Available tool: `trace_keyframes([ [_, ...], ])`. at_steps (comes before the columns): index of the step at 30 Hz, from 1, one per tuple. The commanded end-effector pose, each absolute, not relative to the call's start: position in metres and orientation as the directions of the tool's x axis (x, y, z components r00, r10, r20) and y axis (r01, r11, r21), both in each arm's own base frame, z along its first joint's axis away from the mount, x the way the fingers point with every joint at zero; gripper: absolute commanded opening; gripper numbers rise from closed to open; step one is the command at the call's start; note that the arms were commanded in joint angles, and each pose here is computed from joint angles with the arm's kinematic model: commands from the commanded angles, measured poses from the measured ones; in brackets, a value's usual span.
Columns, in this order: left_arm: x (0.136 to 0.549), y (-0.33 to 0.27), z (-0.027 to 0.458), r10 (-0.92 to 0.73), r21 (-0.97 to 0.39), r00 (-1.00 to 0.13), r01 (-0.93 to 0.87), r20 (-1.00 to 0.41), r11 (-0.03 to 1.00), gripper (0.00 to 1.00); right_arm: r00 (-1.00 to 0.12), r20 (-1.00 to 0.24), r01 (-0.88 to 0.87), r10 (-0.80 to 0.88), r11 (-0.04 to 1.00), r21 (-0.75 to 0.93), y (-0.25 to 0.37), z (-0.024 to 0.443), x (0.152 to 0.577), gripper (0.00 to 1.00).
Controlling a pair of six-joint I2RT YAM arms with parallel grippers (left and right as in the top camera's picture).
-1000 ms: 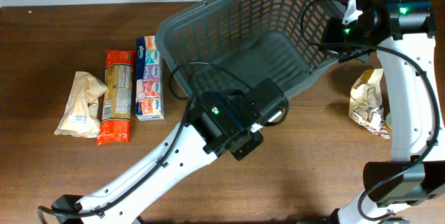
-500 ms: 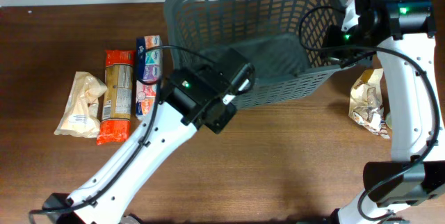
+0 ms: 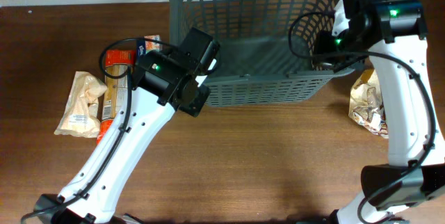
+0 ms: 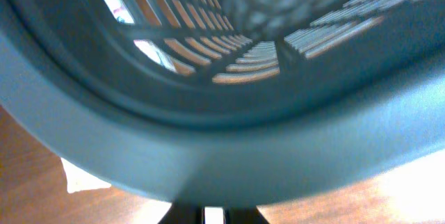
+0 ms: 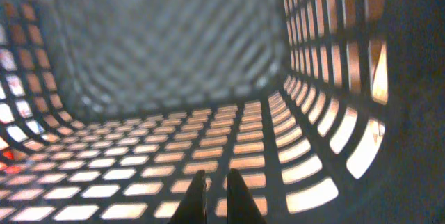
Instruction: Pack container
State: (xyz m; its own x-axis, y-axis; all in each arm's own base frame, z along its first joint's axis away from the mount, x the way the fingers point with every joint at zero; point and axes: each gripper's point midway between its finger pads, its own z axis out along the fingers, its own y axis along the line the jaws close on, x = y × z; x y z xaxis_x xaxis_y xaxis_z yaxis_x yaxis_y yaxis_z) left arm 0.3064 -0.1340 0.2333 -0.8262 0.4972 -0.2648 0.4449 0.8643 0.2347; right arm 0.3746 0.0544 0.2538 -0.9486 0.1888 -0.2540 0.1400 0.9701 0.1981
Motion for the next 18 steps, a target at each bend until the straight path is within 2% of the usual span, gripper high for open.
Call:
trace_keyframes([
  [1, 0.302, -0.127, 0.239, 0.494, 0.249, -0.829, 0.436, -0.263, 0.865, 0.02, -0.905, -0.386, 0.109, 0.181, 0.973, 0.201, 0.051, 0.289, 0.375, 0.04],
  [4, 0.301, -0.112, 0.252, 0.41, 0.249, -0.856, 0.342, -0.314, 0.906, 0.02, -0.856, -0.483, 0.104, 0.187, 0.976, 0.194, 0.046, 0.314, 0.376, 0.04],
  [10, 0.303, -0.071, 0.273, 0.269, 0.226, -0.882, 0.192, -0.388, 0.955, 0.02, -0.689, -0.695, 0.138, 0.207, 0.978, 0.154, 0.022, 0.381, 0.362, 0.04],
  [14, 0.301, -0.041, 0.277, 0.186, 0.222, -0.902, 0.104, -0.389, 0.969, 0.02, -0.63, -0.731, 0.21, 0.262, 0.964, 0.164, -0.005, 0.398, 0.352, 0.04],
  [18, 0.293, -0.003, 0.275, 0.081, 0.228, -0.93, -0.003, -0.357, 0.974, 0.02, -0.613, -0.699, 0.337, 0.368, 0.922, 0.19, -0.053, 0.386, 0.359, 0.04],
])
